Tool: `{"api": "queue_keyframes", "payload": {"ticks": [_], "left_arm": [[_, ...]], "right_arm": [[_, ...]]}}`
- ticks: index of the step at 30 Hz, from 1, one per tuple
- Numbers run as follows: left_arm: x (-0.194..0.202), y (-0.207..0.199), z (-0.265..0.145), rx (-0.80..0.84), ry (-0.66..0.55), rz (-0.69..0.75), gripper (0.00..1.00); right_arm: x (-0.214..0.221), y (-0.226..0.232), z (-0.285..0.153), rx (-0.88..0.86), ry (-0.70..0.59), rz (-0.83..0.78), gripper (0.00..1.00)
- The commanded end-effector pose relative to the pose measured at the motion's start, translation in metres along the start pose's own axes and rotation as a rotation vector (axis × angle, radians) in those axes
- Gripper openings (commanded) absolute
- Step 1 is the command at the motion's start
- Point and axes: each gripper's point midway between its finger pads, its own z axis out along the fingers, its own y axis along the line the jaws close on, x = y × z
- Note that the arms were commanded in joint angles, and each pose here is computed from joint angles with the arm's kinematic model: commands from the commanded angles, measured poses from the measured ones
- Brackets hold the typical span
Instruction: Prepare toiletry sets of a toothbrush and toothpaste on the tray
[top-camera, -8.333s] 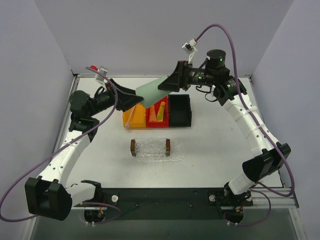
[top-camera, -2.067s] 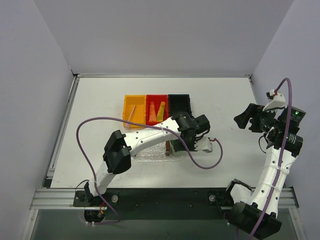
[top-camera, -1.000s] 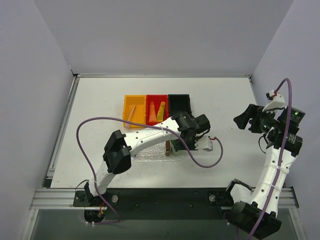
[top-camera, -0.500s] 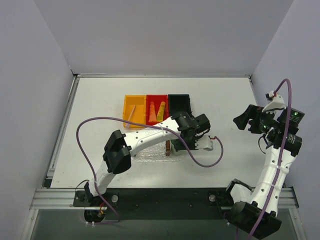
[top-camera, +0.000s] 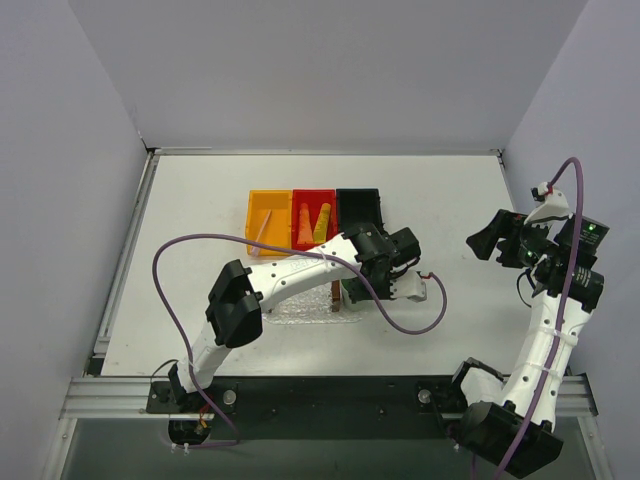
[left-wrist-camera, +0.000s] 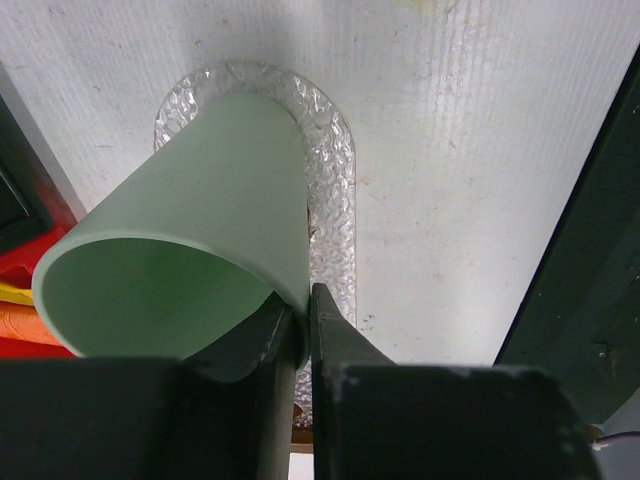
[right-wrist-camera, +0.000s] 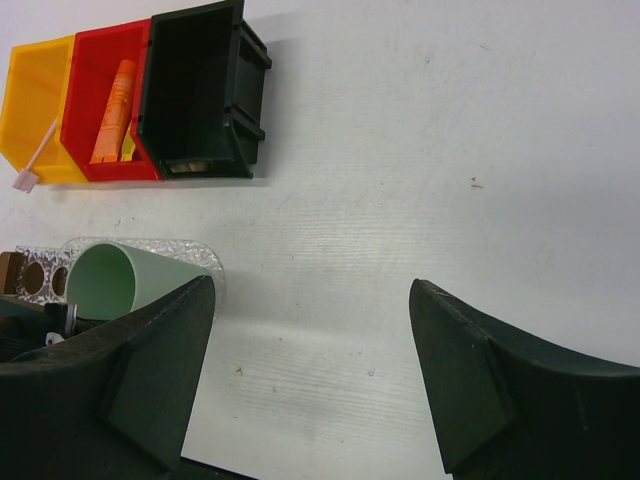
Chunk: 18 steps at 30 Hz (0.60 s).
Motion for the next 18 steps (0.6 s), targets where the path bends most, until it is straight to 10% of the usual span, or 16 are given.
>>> {"api": "queue_keyframes", "payload": {"ticks": [1,18], "left_arm": [[-0.016,0.001,-0.017,-0.005,-0.082,-0.007,0.18],[-0.021,0.009,-0.035,-0.053,-0.116,-0.006,0.6]], "right_arm": [[0.0,0.001,0.002,-0.028,-0.008,-0.012,0.73],[0.001,0.0,0.003,-0.031,0.0,-0.003,0.73]]}}
